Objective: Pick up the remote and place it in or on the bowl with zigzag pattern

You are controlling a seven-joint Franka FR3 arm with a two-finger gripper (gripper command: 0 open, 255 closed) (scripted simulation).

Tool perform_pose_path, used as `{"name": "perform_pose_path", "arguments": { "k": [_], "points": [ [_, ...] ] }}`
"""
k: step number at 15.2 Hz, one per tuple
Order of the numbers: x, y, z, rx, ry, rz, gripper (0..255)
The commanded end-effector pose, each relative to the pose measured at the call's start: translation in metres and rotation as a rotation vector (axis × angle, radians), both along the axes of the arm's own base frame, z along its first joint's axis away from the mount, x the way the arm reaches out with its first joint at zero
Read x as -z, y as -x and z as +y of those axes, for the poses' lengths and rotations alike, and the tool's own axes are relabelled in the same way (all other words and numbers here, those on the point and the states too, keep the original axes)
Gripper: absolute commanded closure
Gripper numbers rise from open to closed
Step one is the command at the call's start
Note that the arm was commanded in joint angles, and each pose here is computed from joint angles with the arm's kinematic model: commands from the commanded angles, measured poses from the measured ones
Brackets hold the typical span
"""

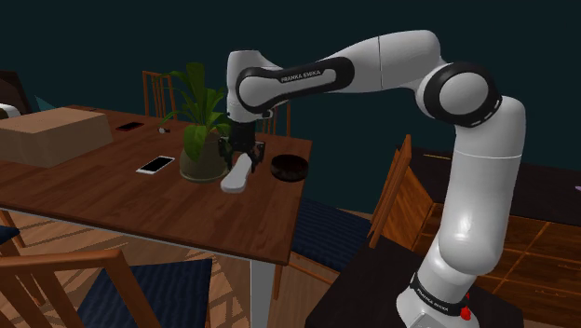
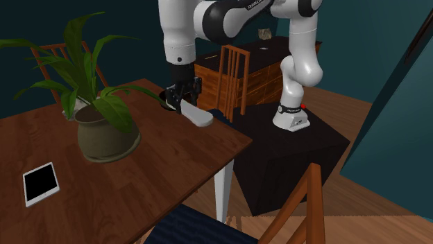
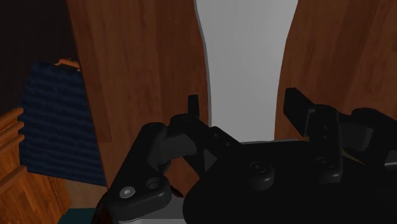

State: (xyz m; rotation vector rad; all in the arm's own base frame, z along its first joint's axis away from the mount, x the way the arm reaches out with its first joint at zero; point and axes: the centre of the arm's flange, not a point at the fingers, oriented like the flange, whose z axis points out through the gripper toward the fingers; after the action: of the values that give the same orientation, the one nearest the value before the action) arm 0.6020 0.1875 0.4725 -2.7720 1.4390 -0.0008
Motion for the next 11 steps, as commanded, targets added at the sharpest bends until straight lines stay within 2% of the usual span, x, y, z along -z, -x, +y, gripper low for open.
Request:
{"name": "perform_pose_path", "arguments": {
  "k": [1,11],
  "points": [
    [0.0,-0.001,-0.026,-0.001,-0.001,-0.001,255],
    [-0.003,-0.018,-0.157,-0.001,-0.001,-0.001,255]
  ]
}}
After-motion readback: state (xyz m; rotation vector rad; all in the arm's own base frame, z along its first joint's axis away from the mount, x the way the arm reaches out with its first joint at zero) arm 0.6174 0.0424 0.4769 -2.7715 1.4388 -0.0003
